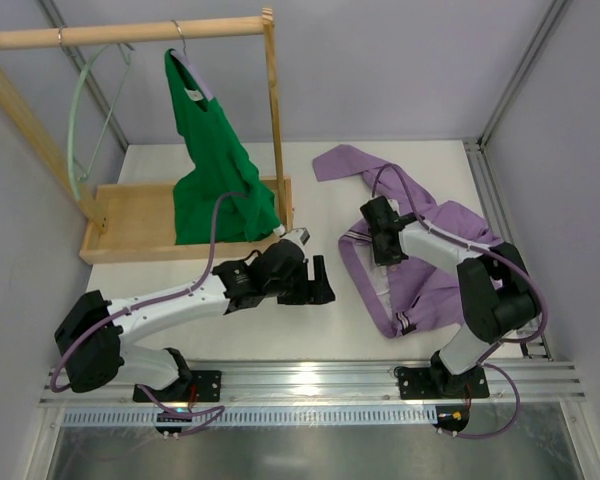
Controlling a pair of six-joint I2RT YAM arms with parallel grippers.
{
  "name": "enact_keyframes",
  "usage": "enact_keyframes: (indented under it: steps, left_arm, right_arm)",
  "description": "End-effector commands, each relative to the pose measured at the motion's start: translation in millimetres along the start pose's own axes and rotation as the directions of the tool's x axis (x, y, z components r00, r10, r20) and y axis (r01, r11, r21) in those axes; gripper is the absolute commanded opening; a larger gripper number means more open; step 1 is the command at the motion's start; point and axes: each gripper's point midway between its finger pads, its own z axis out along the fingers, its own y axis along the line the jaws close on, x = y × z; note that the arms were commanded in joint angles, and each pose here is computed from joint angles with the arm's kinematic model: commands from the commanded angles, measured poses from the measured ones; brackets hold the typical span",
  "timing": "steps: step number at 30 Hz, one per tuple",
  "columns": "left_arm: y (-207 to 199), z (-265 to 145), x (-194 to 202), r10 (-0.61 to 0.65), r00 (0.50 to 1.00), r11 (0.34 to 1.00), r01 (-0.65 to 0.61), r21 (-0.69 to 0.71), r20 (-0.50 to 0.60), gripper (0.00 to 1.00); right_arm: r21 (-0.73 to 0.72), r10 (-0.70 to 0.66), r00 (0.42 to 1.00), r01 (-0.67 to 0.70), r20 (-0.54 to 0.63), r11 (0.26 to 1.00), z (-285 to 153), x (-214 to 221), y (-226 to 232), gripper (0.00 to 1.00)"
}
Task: Place the trousers on the hanger
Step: Fold the trousers
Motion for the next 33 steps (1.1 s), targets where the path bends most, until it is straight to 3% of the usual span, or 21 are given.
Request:
enact_keyframes:
  steps: [1, 8, 13, 21, 24, 25, 29, 31, 32, 33]
  left_arm:
    - [0.1, -5.3, -11.9, -0.002, 0.998, 1.0, 0.002, -0.003, 0.057, 0.79]
    - [1.1, -13.3, -23.7, 0.02, 0.995, 0.999, -0.017, -0.03, 0.1, 0.79]
    - [1.2, -20.2, -29.3, 0.025, 0.992, 0.999, -0.02, -0.041, 0.123, 0.79]
    - [3.6, -15.2, -10.1, 0.008, 0.998, 1.0, -0.009, 0.005, 0.068, 0.8]
    - [-2.7, -17.9, -4.6, -0.012, 0.997, 0.998, 0.008, 0.059, 0.078, 0.81]
    - [-6.0, -18.4, -3.6, -0.021, 0.996, 0.997, 0.014, 0.075, 0.083, 0.82]
    - [-12.2, -13.0, 7.7, -0.042, 0.997, 0.995, 0.036, 0.092, 0.069, 0.83]
    - [-13.8, -10.6, 14.0, -0.04, 0.997, 0.995, 0.035, 0.09, 0.06, 0.83]
    - [-13.6, -9.8, 17.5, -0.037, 0.998, 0.996, 0.032, 0.085, 0.054, 0.84]
    - [-12.5, -9.8, 17.0, -0.04, 0.998, 0.996, 0.035, 0.081, 0.057, 0.84]
  right_arm:
    - [-0.054, 0.031, 0.997, -0.028, 0.064, 0.998, -35.9, -23.2, 0.9, 0.04]
    - [-0.321, 0.01, 0.998, 0.01, 0.059, 0.947, -88.4, -17.6, 30.5, 0.04]
    - [-0.496, 0.013, 0.999, 0.011, 0.045, 0.868, -111.4, 2.8, 65.5, 0.04]
    - [-0.488, 0.079, 0.997, -0.075, -0.014, 0.869, -78.4, 28.5, 91.5, 0.04]
    - [-0.41, 0.128, 0.991, -0.107, 0.025, 0.906, -78.6, 10.5, 78.7, 0.18]
    - [-0.378, 0.135, 0.991, -0.116, 0.024, 0.918, -81.2, 9.2, 72.0, 0.31]
    - [-0.387, 0.213, 0.965, -0.139, 0.156, 0.911, -117.1, -43.2, 55.8, 0.47]
    - [-0.419, 0.148, 0.961, -0.037, 0.235, 0.907, -129.2, -63.1, 60.9, 0.51]
    - [-0.443, 0.13, 0.953, 0.005, 0.274, 0.896, -137.5, -77.3, 66.2, 0.58]
    - [-0.444, 0.063, 0.958, 0.07, 0.278, 0.893, -126.2, -80.8, 75.7, 0.61]
